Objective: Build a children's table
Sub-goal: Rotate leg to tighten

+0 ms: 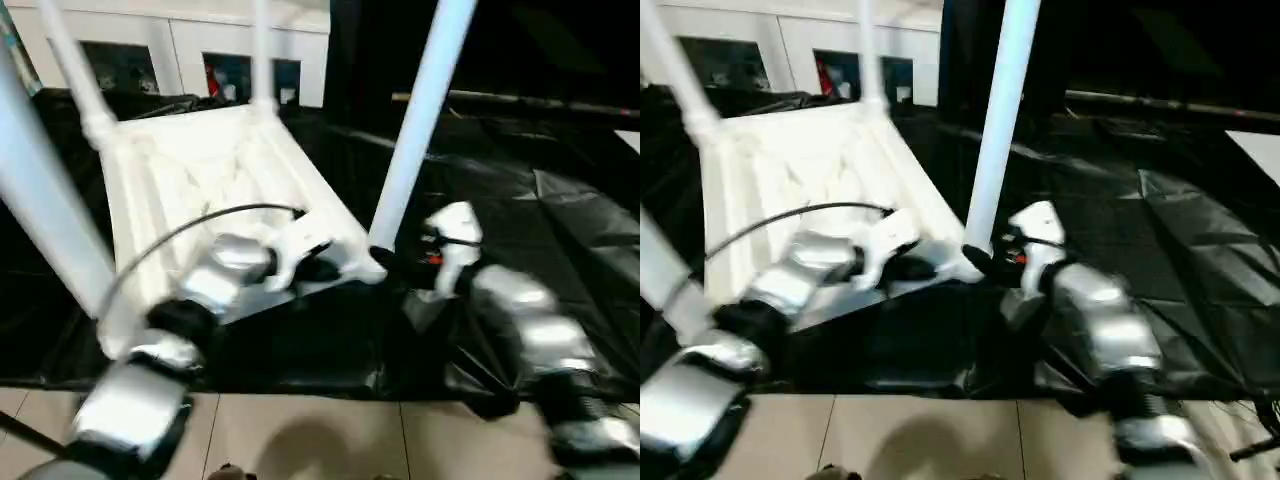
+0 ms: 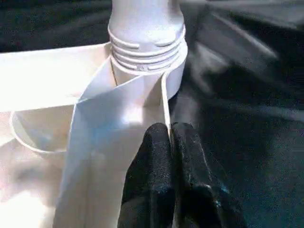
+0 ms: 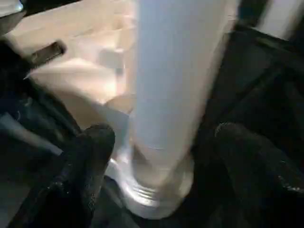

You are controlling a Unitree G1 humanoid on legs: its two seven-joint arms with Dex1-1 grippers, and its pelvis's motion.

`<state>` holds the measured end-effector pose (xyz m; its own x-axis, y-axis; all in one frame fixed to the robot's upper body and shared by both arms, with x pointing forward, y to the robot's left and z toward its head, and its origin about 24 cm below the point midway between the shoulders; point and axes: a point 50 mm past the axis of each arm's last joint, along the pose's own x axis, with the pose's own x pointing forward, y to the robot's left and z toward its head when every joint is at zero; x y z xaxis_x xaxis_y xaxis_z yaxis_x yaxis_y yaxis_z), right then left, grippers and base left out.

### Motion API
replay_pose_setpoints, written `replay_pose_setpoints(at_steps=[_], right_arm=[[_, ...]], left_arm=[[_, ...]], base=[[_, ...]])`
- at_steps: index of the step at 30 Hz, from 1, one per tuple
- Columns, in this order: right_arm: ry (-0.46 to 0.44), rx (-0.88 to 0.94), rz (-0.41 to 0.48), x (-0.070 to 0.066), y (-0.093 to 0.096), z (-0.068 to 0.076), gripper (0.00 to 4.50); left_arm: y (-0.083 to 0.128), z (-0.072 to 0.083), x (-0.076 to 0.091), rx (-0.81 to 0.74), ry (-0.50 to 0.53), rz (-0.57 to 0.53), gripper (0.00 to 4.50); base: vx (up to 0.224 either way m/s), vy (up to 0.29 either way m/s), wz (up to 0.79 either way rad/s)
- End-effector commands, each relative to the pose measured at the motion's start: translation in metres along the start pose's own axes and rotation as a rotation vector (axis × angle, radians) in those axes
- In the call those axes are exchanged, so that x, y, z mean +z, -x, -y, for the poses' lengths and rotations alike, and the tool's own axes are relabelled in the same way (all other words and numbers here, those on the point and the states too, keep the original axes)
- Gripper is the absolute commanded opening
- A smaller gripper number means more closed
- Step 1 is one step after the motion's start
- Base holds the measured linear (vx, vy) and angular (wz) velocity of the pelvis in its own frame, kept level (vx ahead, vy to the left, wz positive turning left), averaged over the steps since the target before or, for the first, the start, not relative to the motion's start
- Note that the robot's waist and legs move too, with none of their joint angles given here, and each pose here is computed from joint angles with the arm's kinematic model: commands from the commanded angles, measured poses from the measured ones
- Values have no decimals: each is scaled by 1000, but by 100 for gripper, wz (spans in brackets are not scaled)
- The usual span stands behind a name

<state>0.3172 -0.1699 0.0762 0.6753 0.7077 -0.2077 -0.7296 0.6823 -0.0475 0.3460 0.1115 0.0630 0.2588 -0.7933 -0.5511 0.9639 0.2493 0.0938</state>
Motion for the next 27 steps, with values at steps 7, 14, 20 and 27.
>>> replay_pose_setpoints(at_steps=[7,14,20,27], right_arm=[[27,129,-62,0,12,-2,377],[53,173,-85,-3,8,-6,385],[46,175,-76,-3,4,-7,385],[65,204,-109,-10,-2,-8,385]], left_arm=[[6,2,-12,-56,22,-78,0],[6,1,-15,-23,1,-99,61],[7,-1,-16,-14,14,-94,61],[7,-2,-12,-18,40,-35,6]], base=[[0,0,0],[0,0,0],[0,0,0],[0,0,0]])
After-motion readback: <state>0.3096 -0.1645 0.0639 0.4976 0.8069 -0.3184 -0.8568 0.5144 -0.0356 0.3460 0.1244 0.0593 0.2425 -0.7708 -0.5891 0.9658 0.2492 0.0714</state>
